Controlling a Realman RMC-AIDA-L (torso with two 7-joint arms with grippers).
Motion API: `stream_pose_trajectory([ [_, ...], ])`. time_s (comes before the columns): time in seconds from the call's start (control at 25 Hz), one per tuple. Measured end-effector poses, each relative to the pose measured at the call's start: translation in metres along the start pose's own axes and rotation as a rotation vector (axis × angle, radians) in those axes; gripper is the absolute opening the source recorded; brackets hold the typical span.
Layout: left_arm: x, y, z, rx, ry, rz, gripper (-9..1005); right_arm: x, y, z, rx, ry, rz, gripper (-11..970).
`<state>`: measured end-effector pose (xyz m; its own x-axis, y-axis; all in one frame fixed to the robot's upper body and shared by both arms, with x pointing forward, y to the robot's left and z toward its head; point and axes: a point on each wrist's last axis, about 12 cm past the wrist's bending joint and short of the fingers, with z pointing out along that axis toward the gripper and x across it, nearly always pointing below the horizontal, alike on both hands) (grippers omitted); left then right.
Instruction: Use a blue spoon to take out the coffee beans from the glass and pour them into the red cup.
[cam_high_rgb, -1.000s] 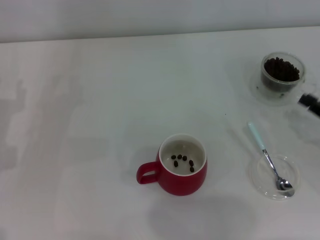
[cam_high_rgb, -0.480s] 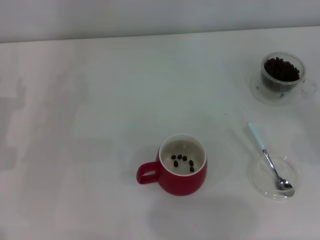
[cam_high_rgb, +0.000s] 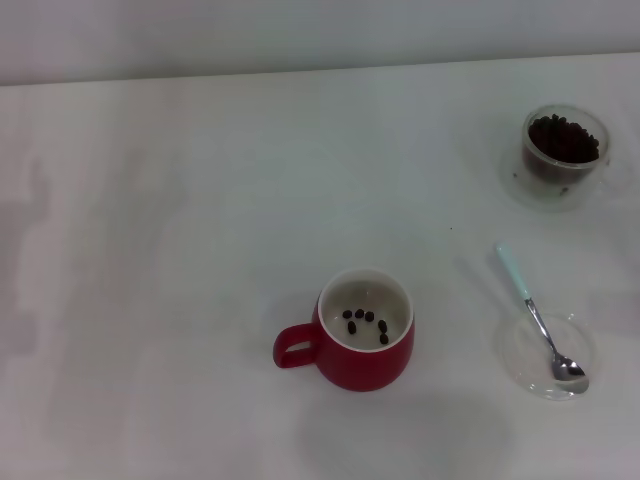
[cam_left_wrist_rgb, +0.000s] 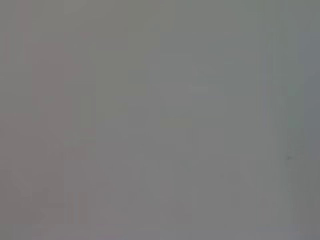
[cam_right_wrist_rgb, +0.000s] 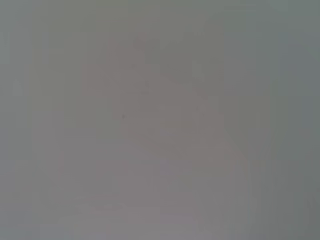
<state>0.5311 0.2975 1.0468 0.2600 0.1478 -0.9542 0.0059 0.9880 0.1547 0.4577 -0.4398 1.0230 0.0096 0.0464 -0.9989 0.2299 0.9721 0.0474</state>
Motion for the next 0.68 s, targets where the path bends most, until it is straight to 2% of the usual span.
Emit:
stream_pose_trajectory([
  [0.16, -0.001, -0.004, -0.011, -0.011, -0.014, -0.037, 575, 0.0, 0.001, 0.001, 0.01, -0.007, -0.097, 257],
  [0.68, -0.001, -0.007, -0.031, 0.048, -0.034, -0.02, 576, -0.006, 0.007, 0.006, -0.022, -0.049, -0.097, 257],
])
